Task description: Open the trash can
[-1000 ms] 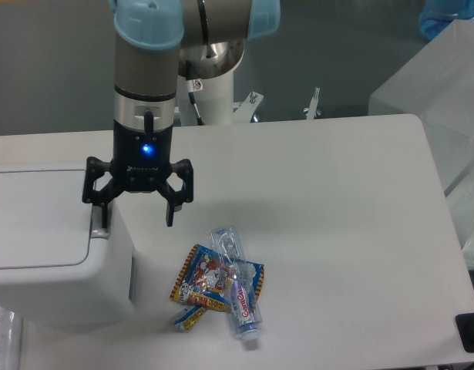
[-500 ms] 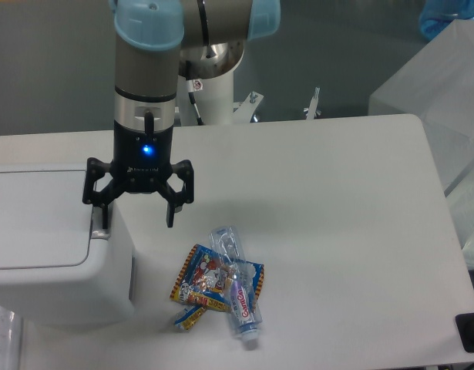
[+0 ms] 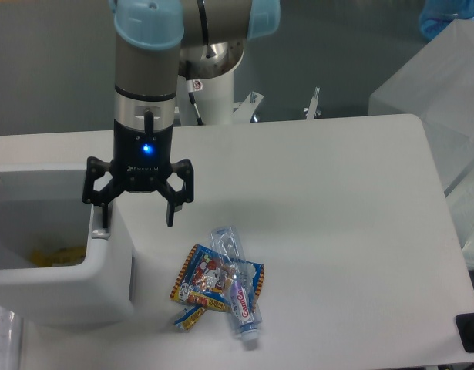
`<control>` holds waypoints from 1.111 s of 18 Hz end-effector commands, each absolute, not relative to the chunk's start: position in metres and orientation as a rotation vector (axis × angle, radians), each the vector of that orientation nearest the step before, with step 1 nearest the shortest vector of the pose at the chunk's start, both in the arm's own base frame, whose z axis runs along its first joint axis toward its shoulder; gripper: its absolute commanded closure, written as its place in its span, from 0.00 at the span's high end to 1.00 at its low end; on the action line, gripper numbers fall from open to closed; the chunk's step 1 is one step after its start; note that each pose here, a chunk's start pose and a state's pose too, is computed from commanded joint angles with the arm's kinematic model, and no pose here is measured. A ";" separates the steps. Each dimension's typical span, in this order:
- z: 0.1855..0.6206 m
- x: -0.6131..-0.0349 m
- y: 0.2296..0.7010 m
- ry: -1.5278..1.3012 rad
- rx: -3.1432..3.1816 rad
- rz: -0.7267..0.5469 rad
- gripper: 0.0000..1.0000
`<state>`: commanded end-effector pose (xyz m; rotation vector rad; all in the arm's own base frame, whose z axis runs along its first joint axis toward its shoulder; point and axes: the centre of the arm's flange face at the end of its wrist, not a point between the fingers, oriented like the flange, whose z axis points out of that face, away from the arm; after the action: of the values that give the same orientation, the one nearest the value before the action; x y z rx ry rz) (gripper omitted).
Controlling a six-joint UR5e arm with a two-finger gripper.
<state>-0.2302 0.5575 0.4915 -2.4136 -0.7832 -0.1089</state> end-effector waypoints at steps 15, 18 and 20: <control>0.538 -0.425 0.428 -0.506 -2.642 0.526 1.00; 0.530 -0.461 0.387 -0.397 -2.726 0.574 1.00; 0.525 -0.477 0.366 -0.339 -2.762 0.598 1.00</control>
<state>-0.4768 0.3659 0.5248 -2.7620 -0.3392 0.5981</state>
